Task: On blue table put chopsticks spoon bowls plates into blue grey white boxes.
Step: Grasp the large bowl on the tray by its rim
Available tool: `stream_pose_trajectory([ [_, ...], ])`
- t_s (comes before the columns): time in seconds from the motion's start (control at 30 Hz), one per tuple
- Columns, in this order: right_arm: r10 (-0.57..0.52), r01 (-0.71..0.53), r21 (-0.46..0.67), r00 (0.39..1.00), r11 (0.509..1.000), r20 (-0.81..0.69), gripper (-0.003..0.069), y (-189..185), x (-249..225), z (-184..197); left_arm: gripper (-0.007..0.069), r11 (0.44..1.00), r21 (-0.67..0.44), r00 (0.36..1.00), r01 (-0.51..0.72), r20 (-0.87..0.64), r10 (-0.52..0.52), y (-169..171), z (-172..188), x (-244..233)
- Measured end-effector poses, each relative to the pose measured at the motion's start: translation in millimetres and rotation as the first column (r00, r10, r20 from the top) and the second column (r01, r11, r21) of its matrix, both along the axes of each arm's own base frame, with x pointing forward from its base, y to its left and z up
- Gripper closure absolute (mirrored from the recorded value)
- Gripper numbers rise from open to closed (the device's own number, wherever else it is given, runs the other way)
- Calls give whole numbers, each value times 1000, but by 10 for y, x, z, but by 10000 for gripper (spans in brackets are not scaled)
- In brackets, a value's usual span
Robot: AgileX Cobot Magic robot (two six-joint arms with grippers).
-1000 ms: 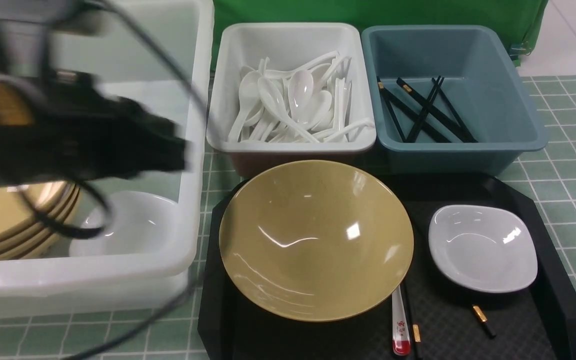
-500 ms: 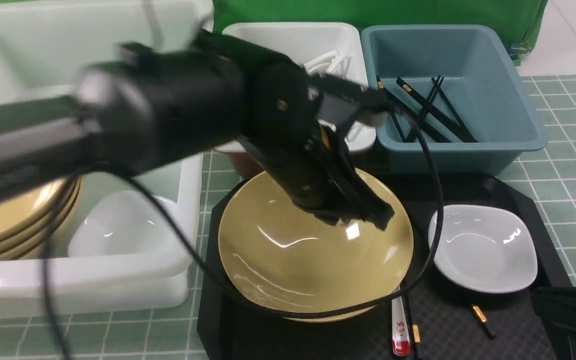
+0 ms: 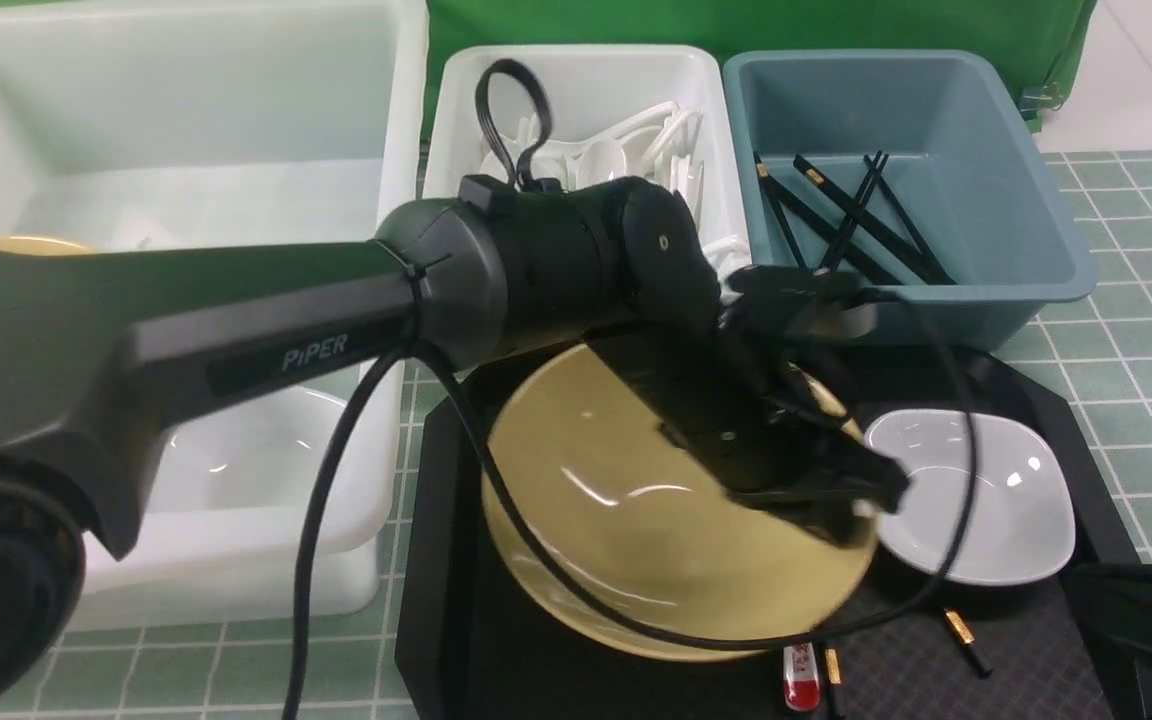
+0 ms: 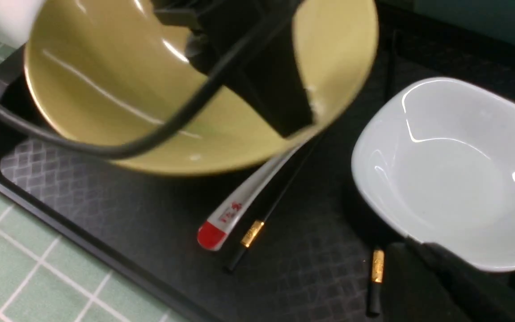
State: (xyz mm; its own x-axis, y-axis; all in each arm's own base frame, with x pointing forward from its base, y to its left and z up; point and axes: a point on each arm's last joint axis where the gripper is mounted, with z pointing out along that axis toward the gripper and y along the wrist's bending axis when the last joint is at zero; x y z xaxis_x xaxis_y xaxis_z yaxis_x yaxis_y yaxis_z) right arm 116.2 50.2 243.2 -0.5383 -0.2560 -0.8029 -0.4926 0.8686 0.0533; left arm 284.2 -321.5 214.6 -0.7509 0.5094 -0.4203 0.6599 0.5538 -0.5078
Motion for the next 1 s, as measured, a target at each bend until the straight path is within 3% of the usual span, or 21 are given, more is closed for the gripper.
stream_pose_trajectory([
  [0.07, 0, 0, 0, 1000, 1000, 0, 622, 0, 0, 0, 621, 997, -70, 999, 39, 22, -38, -35, 81, -15],
  [0.2, -1, 1, 0, 1000, 1000, 1, 622, 0, 1, 1, 608, 994, -73, 992, 85, 96, -78, 90, 320, 37],
  [0.3, 0, 0, 0, 1000, 1000, 0, 622, 0, 0, 0, 545, 997, 15, 980, 79, 181, -80, 348, 603, 101],
  [0.4, 0, 0, 0, 1000, 1000, 0, 622, 0, 0, 0, 448, 987, 157, 967, -9, 254, -32, 650, 792, 162],
  [0.47, 0, 0, 0, 1000, 1000, 0, 622, 0, 0, 0, 345, 958, 262, 949, -117, 314, 30, 851, 898, 199],
  [0.53, -1, 1, 0, 1000, 1000, 1, 622, 0, 1, 1, 288, 939, 302, 940, -167, 337, 59, 921, 934, 211],
  [0.57, -2, 2, 1, 1000, 1000, 3, 622, -1, 2, 2, 210, 900, 358, 923, -250, 369, 109, 1007, 936, 254],
  [0.7, -2, 2, 1, 1000, 1000, 3, 622, -1, 3, 2, 110, 843, 425, 910, -331, 380, 165, 1044, 791, 354],
  [1.0, -4, 4, 1, 1000, 1000, 6, 622, -2, 5, 4, 108, 794, 542, 951, -275, 275, 142, 911, 122, 552],
])
